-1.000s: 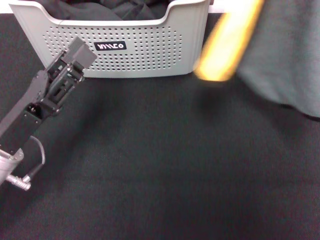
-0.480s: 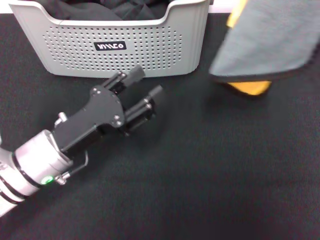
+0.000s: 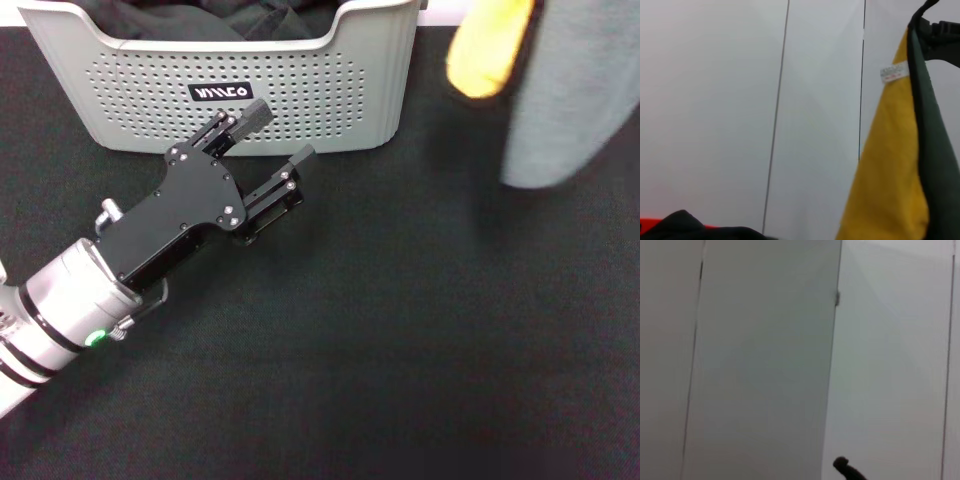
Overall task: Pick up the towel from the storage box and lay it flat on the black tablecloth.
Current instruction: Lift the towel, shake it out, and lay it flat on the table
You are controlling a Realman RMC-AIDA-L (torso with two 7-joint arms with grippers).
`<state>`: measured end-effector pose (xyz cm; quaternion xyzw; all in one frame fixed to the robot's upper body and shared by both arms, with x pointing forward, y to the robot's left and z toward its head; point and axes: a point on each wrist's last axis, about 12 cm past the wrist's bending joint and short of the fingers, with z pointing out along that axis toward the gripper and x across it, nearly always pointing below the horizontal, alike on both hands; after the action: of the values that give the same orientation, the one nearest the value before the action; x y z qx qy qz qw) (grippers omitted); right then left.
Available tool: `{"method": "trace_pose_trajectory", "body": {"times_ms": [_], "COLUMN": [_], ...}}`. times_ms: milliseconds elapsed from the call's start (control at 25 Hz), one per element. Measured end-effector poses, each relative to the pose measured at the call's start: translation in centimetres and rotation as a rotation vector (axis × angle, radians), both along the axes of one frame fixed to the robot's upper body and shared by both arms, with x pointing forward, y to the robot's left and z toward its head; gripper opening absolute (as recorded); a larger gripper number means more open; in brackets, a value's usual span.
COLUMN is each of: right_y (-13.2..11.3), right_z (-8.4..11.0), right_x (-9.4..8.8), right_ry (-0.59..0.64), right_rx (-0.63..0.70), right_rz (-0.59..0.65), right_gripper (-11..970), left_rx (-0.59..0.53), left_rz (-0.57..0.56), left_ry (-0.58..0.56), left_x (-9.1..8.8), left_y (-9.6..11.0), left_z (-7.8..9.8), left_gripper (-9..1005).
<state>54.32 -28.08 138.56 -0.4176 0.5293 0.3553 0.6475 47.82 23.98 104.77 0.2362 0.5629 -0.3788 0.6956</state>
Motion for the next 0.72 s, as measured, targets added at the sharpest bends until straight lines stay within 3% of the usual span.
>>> {"method": "trace_pose_trajectory", "body": {"times_ms": [440,720], "right_y": [1.1,2.3], "right_z": [-0.3,-0.1], "right_x": [1.1,1.1], "right_ry": [0.04,0.026], "right_rx": [0.026,0.041], "right_rz": [0.067,0.109], "right_gripper": [9,9], "left_rx": [0.117,0.157], "left_rz": [-0.095,-0.054], "left_ry": [-0.007,-0.064], "left_x": [1.4,2.1], "left_y": [-2.4,-2.5], "left_z": [-0.3,-0.1], "left_gripper": [726,726]}}
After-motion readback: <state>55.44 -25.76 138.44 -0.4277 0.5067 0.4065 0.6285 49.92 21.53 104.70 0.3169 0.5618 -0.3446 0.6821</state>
